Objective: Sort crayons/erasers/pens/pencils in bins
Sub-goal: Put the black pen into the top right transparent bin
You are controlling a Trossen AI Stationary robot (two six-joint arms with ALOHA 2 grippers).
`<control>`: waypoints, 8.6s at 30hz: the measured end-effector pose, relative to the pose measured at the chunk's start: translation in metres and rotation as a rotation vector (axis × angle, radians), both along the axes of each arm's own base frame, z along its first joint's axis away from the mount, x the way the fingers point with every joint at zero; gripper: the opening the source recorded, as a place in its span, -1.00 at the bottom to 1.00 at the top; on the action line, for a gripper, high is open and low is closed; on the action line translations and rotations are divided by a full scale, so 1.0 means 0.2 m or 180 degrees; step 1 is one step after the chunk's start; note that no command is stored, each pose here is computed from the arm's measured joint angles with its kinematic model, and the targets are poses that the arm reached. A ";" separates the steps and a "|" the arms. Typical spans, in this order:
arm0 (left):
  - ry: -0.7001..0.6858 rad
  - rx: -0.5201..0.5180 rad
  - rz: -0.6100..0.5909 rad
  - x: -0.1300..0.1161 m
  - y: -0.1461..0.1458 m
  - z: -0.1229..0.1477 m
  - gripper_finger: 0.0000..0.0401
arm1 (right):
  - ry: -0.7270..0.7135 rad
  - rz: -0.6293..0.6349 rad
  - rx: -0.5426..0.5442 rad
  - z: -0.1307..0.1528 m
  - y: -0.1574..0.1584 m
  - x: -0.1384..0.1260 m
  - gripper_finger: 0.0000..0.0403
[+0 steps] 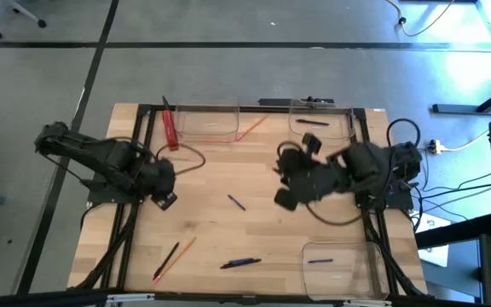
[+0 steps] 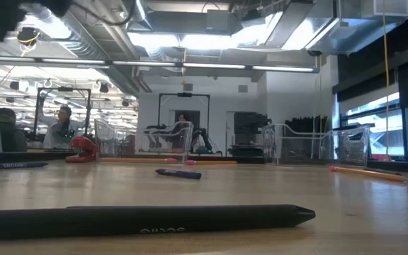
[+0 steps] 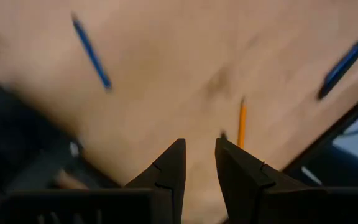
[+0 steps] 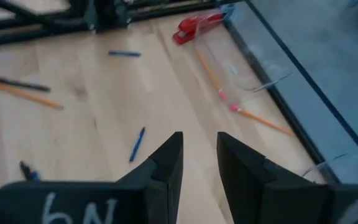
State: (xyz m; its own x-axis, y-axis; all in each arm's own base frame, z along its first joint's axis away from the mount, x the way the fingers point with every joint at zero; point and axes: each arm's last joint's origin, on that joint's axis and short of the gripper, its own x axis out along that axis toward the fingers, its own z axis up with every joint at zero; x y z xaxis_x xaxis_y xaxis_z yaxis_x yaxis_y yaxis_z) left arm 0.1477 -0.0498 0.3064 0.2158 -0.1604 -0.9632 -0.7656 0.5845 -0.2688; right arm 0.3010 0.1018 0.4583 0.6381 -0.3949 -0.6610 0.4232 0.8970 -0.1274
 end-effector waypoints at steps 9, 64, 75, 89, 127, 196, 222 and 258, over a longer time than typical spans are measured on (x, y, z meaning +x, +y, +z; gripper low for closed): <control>0.0209 -0.0574 0.0375 -0.01 -0.18 -0.20 -0.60 | 0.0067 0.0361 -0.0063 0.05 -0.12 0.02 -0.50; 0.0442 -0.0180 0.0245 0.17 -0.76 -0.80 -0.60 | 0.0048 0.0869 -0.0119 0.07 -0.17 0.06 -0.50; 0.0545 -0.0114 0.0264 0.17 -0.77 -0.85 -0.60 | 0.0053 0.0874 -0.0127 0.07 -0.17 0.06 -0.50; 0.0598 -0.0032 0.0329 0.16 -0.76 -0.86 -0.95 | 0.0073 0.0916 -0.0170 0.07 -0.17 0.06 -0.50; -0.0831 0.0520 -0.0337 0.24 -0.30 -0.39 -0.97 | 0.0181 0.0989 -0.0127 0.06 -0.16 0.05 -0.50; -0.2083 0.2603 -0.2063 0.70 0.17 0.29 -0.97 | 0.0509 0.1415 -0.0184 -0.17 -0.38 0.39 -0.50; -0.1973 0.2643 -0.1991 0.69 0.19 0.29 -0.97 | 0.0548 0.1566 -0.0314 -0.17 -0.38 0.39 -0.50; -0.2020 0.2644 -0.1982 0.69 0.19 0.29 -0.97 | 0.0618 0.1602 -0.0228 -0.24 -0.39 0.46 -0.51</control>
